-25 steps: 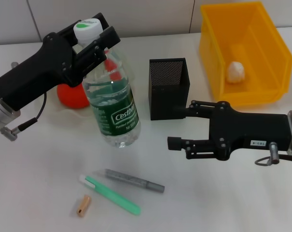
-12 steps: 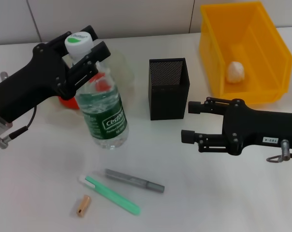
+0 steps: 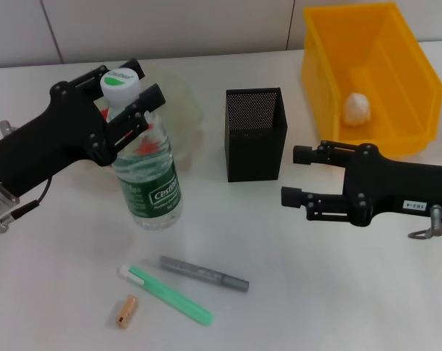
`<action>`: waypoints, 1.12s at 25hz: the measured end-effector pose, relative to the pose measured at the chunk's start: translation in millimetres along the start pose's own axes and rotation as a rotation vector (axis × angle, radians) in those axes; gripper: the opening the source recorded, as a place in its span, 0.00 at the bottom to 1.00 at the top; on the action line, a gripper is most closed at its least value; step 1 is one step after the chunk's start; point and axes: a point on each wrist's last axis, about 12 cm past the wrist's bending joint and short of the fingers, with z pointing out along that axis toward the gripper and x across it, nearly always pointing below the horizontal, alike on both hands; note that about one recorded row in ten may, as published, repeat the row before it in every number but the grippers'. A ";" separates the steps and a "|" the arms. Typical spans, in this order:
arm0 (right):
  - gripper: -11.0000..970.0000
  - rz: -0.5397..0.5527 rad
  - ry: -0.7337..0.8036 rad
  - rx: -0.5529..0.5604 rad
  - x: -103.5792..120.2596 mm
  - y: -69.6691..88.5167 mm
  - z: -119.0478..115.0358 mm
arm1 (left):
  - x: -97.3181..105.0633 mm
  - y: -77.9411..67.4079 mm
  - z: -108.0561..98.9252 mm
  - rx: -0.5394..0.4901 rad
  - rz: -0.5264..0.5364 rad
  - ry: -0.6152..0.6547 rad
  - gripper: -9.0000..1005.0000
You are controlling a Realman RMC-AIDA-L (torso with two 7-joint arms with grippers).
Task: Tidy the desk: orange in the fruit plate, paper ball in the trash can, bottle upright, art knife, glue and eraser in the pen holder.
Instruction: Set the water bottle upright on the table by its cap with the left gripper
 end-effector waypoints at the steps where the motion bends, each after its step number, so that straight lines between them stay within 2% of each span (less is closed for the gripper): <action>1: 0.80 0.000 -0.002 0.006 0.4 -0.6 -1.2 | 1.6 0.4 -0.3 -0.005 0.004 0.013 0.44; 8: 0.80 0.014 -0.014 0.036 3.2 -3.6 -8.3 | 6.5 0.8 -3.7 -0.026 0.044 0.045 0.44; 28: 0.80 0.017 -0.015 0.039 2.8 -5.6 -5.6 | 19.8 -0.9 -29.0 -0.131 0.111 0.114 0.45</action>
